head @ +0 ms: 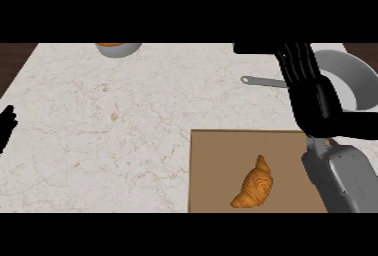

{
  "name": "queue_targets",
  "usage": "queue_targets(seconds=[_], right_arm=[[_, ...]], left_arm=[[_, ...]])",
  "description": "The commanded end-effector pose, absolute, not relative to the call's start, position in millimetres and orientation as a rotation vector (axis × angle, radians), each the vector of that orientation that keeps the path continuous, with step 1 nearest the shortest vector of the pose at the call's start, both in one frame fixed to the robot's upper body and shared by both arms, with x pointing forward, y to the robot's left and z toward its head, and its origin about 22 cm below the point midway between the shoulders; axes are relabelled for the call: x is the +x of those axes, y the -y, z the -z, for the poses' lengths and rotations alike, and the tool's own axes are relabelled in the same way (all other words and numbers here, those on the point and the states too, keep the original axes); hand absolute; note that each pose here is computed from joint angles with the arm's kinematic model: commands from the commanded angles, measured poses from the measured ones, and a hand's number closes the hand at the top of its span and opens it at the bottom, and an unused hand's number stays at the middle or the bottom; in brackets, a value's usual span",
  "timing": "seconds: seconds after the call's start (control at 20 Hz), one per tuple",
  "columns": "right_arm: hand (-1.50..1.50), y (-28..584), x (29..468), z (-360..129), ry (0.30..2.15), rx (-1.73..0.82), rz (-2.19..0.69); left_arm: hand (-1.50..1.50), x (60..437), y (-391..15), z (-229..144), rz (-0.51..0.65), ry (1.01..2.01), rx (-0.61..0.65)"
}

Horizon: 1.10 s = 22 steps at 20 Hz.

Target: Pick the croissant from the tray and place it in the pot

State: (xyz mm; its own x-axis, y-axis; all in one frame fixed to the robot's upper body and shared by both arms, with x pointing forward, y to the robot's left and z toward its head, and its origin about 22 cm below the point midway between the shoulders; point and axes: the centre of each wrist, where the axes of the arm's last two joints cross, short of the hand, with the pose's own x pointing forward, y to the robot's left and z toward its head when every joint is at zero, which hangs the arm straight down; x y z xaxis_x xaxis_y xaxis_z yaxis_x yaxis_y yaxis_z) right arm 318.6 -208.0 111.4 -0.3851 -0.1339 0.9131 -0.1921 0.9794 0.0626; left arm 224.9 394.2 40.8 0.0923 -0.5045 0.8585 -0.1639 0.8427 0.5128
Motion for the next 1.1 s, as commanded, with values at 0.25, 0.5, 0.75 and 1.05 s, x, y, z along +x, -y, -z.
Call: queue_targets(seconds=[0.25,0.5,0.75,1.05], right_arm=[[-1.5,145,294,-43,1.52,0.189,-0.189],[-1.5,221,282,-48,1.779,-0.53,-0.535],[-1.5,203,218,-65,1.802,-0.578,-0.661],[-1.5,220,200,-124,1.517,-0.79,-0.896]], left_arm=[[0.0,261,-281,-45,0.051,1.553,0.106],[0.0,255,-276,-27,-0.03,1.453,0.078],[0.0,248,-264,-40,-0.038,1.455,0.059],[0.0,253,-265,-47,-0.034,1.447,0.074]])
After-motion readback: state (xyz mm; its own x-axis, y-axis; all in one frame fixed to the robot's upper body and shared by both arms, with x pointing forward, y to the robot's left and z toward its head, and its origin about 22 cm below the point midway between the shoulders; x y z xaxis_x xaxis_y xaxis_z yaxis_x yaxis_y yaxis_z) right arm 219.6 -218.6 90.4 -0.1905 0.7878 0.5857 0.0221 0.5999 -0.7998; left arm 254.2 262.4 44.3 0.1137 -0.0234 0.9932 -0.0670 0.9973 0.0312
